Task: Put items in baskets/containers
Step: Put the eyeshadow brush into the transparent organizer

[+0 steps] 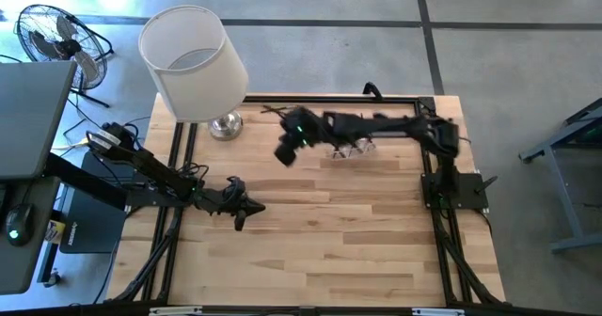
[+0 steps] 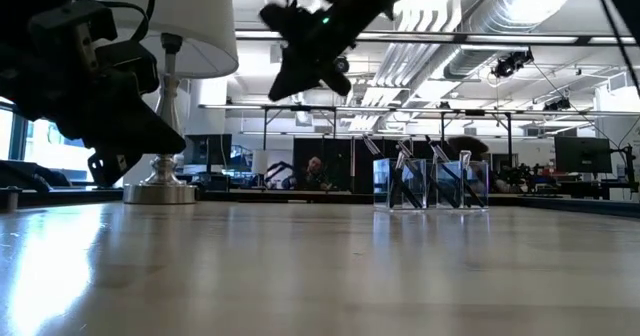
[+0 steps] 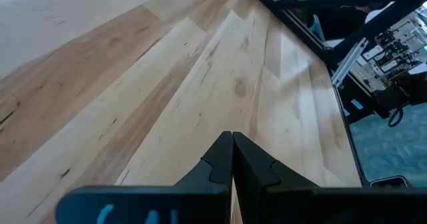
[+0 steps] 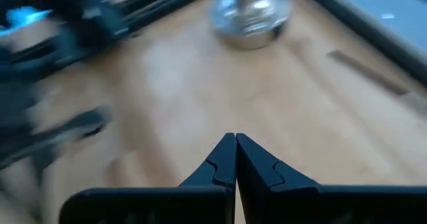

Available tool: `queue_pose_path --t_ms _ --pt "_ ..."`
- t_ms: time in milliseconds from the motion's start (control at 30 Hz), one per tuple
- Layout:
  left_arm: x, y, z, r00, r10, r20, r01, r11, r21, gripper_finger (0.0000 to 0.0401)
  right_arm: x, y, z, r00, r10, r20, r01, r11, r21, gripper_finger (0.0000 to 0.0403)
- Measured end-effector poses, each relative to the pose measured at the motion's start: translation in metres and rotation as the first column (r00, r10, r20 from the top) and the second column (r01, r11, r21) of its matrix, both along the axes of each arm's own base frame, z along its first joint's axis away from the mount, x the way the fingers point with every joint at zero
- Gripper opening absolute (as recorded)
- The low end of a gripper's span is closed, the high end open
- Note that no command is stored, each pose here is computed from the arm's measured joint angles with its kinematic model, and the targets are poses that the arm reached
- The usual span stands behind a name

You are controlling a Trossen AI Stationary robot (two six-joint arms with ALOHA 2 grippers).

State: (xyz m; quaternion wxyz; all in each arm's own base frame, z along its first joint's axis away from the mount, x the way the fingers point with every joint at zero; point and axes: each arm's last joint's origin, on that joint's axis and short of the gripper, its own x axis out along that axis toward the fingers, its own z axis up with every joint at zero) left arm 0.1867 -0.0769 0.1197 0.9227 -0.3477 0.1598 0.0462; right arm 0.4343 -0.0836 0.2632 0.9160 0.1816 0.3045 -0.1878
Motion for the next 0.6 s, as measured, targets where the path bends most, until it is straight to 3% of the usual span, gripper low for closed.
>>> queue_pose_path --t_ms 267,433,600 --pt "0.0 0.0 0.0 1.0 0.007 0.0 -0.007 1.0 -0.018 0.0001 0.033 -0.087 -0.005 0.982 -0.182 -0.042 0.181 0.983 -0.016 0.0" --pt "0.0 0.0 0.0 1.0 0.013 -0.001 -0.013 0.999 -0.035 0.0001 0.045 -0.138 -0.02 0.966 -0.252 -0.053 0.257 0.958 0.126 0.0" --pt "0.0 0.0 0.0 1.0 0.025 -0.001 -0.025 0.999 -0.046 0.0001 0.047 -0.178 -0.052 0.94 -0.324 -0.112 0.342 0.9 0.272 0.0"
